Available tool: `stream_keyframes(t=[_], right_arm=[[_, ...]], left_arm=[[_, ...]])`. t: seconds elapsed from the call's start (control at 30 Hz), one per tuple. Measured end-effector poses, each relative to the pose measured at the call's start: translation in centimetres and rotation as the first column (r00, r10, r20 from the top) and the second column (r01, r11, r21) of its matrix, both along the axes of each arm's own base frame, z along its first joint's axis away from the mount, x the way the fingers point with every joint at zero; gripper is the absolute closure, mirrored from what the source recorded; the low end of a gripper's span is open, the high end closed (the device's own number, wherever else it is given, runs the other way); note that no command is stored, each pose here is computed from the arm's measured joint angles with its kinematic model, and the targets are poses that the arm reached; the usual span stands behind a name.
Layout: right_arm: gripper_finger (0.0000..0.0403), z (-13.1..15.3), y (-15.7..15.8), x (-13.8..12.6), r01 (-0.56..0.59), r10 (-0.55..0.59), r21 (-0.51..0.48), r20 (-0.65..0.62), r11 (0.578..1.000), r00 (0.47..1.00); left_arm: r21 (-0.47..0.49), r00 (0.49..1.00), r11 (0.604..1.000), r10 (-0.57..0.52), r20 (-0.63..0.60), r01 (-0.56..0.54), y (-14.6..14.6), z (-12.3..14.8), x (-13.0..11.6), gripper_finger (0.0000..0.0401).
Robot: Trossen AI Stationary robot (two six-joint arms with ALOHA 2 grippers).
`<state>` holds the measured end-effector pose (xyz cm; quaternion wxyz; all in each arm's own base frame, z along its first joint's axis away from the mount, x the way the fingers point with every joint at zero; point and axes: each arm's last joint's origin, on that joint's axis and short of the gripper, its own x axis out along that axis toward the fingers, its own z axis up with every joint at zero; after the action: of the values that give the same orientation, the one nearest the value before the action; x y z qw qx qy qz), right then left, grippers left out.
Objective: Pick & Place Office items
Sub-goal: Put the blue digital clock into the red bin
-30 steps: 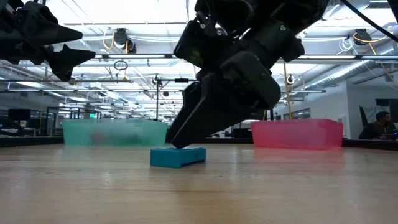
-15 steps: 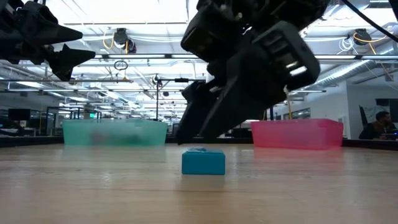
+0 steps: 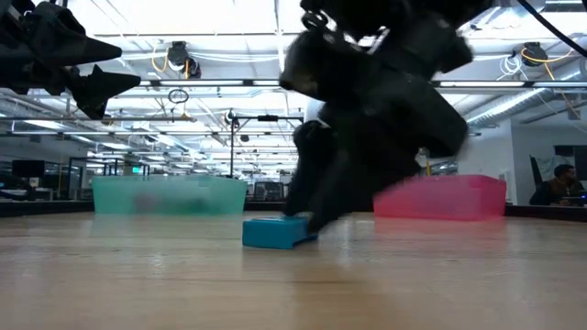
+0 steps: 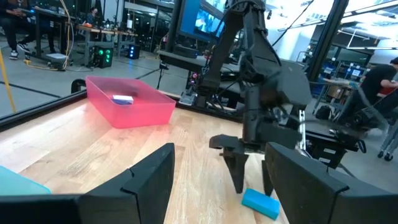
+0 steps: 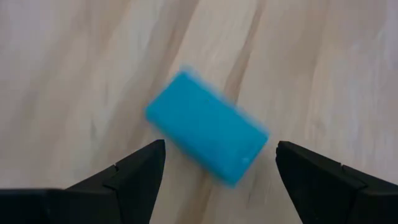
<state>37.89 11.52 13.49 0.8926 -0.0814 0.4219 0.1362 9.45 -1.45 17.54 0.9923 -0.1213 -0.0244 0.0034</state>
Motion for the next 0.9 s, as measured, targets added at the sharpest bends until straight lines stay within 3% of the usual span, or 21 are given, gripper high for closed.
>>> stream_keyframes(t=[0.1,0.23,0.47,0.73,0.9], right_arm=[[0.0110,-0.3,0.7,-0.5,-0.048,0.046,-0.090,-0.014,0.995,0.999],[0.0110,-0.2,0.9,-0.5,-0.078,0.077,-0.101,-0.009,0.992,0.997],[0.0110,0.2,0.4,0.1,-0.121,0.142,-0.241,0.069,0.963,0.988],[0.0110,-0.4,-0.9,1.3,-0.201,0.213,-0.104,0.119,0.974,0.970],[0.0110,-1.5,-1.4,1.7,-0.217,0.224,-0.071,0.108,0.974,0.969]], left_arm=[[0.000,1.000,1.000,0.000,0.000,0.000,0.0,0.0,0.0,0.0148],[0.000,1.000,1.000,0.000,0.000,0.000,0.0,0.0,0.0,0.0148],[0.000,1.000,1.000,0.000,0.000,0.000,0.0,0.0,0.0,0.0148],[0.000,1.000,1.000,0.000,0.001,0.000,0.0,0.0,0.0,0.0148],[0.000,1.000,1.000,0.000,0.001,0.000,0.0,0.0,0.0,0.0148]])
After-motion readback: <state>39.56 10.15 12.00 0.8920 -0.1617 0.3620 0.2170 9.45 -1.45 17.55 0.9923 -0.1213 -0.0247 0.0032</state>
